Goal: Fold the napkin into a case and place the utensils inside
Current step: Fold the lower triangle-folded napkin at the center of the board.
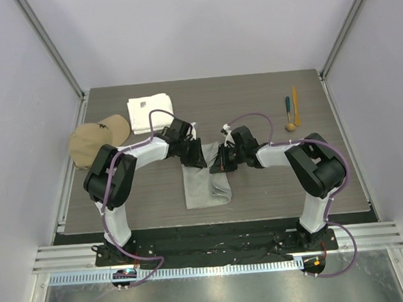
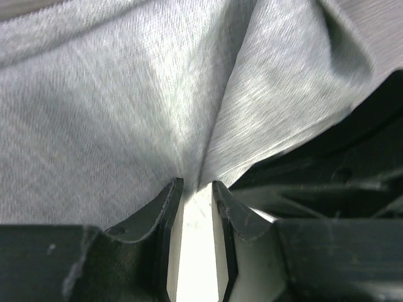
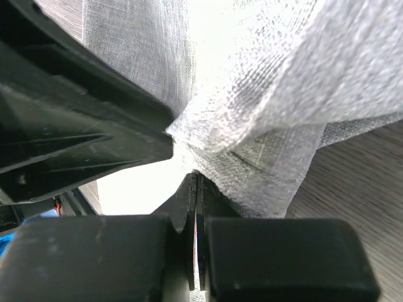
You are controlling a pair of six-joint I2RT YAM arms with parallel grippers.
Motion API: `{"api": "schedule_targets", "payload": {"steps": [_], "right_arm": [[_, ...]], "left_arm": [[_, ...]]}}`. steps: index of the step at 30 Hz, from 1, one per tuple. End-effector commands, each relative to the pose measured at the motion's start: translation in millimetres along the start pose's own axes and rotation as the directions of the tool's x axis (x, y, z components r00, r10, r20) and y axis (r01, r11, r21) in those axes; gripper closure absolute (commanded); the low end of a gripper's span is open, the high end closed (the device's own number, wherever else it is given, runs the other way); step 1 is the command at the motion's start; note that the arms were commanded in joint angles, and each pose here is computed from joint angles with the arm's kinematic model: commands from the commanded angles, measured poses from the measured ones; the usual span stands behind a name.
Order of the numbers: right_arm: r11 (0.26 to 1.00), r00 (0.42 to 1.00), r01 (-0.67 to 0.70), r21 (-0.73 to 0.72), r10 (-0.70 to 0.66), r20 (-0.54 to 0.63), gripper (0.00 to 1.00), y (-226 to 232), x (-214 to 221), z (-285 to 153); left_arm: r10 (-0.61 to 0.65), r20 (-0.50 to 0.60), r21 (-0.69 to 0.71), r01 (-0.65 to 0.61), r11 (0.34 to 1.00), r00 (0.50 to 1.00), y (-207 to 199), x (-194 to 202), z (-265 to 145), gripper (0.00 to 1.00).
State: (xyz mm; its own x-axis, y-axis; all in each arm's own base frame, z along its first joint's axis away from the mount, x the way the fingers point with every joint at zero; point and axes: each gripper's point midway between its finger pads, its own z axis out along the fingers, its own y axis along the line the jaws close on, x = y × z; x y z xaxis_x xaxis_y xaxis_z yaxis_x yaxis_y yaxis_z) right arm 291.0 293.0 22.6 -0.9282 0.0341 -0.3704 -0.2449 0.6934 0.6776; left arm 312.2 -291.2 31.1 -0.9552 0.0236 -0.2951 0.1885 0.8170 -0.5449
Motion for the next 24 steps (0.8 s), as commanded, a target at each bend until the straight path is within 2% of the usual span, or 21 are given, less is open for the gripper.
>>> {"api": "schedule_targets", "payload": {"steps": [1,7,9,12,15,24], "right_arm": [[0.999,0.999,0.014,-0.029,-0.013,0.044,0.99,4,-9,-5],[0.999,0.999,-0.011,-0.05,0.013,0.05,0.99,5,-10,-5],[0.998,0.998,-0.025,-0.052,0.028,0.058,0.99,4,-9,-7],[0.997,0.998,-0.035,-0.064,0.038,0.057,0.99,5,-9,-5],[0.997,0.998,-0.039,-0.073,0.043,0.049,0.99,5,-8,-4],[0.997,0.999,-0.03,-0.069,0.033,0.044,0.99,4,-6,-4]], "left_arm": [[0.047,0.012,-0.01,-0.046,0.999,0.999,-6,1,-18,0.68],[0.086,0.013,0.012,-0.086,0.996,0.996,-16,5,-19,0.57],[0.119,0.035,-0.036,-0.118,0.992,0.992,-15,3,-20,0.56],[0.172,0.052,-0.127,-0.164,0.978,0.984,-11,3,-17,0.62],[0.186,0.058,-0.164,-0.174,0.971,0.981,-6,3,-11,0.64],[0.165,0.083,-0.181,-0.147,0.972,0.983,-8,-8,-3,0.64]]}}
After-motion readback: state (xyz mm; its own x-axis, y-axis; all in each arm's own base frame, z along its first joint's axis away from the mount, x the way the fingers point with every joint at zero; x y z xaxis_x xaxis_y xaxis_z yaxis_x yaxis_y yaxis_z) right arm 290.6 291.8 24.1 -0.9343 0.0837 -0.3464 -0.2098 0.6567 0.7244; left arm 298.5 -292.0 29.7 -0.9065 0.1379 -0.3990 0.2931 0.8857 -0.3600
